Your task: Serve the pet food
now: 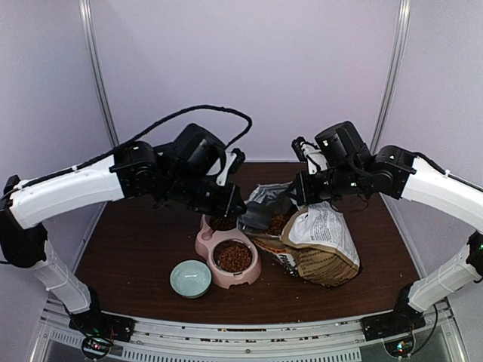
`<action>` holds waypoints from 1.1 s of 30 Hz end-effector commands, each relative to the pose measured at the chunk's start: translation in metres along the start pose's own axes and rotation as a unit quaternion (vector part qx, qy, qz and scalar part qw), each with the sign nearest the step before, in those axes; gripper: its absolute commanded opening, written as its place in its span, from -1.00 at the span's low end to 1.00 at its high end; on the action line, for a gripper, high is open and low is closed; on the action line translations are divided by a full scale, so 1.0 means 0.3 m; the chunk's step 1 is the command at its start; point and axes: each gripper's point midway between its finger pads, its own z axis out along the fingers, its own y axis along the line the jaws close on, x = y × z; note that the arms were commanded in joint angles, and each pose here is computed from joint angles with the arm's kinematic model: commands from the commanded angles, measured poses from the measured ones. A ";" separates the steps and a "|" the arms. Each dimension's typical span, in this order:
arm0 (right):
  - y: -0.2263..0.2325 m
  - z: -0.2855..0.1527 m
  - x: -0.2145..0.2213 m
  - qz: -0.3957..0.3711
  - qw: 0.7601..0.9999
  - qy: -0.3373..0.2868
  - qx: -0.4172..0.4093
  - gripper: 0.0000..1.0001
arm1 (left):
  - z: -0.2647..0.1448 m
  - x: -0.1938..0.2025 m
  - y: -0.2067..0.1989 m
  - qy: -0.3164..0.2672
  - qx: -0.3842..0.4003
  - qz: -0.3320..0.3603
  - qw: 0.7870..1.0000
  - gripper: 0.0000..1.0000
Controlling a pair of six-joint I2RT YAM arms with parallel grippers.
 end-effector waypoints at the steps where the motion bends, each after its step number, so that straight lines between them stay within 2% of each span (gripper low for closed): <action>1: 0.125 -0.056 -0.138 -0.003 0.994 -0.090 -0.065 -1.00 | 0.111 -0.030 0.055 -0.009 -0.095 0.007 0.995 -1.00; 3: 0.130 -0.057 -0.137 -0.003 0.994 -0.092 -0.067 -1.00 | 0.189 -0.050 0.053 -0.014 -0.108 0.014 0.994 -1.00; 5: 0.126 -0.057 -0.134 -0.002 0.994 -0.091 -0.064 -1.00 | 0.275 -0.058 0.009 -0.006 -0.086 0.020 0.996 -1.00; 9: 0.114 -0.066 -0.128 0.003 0.994 -0.092 -0.059 -1.00 | 0.405 -0.031 -0.130 0.023 0.015 0.022 0.999 -1.00; 12: 0.098 -0.073 -0.125 0.011 0.994 -0.093 -0.058 -1.00 | 0.415 -0.012 -0.212 0.024 0.095 0.014 0.995 -1.00; 17: 0.077 -0.073 -0.114 0.037 0.993 -0.086 -0.073 -1.00 | 0.360 0.007 -0.295 0.020 0.191 0.001 0.981 -1.00; 22: 0.047 -0.077 -0.095 0.051 0.993 -0.082 -0.074 -1.00 | 0.279 -0.006 -0.304 -0.008 0.263 -0.053 0.963 -1.00; 33: -0.024 -0.118 -0.080 0.072 0.992 -0.089 -0.053 -1.00 | 0.076 -0.064 -0.166 -0.098 0.297 -0.192 0.930 -1.00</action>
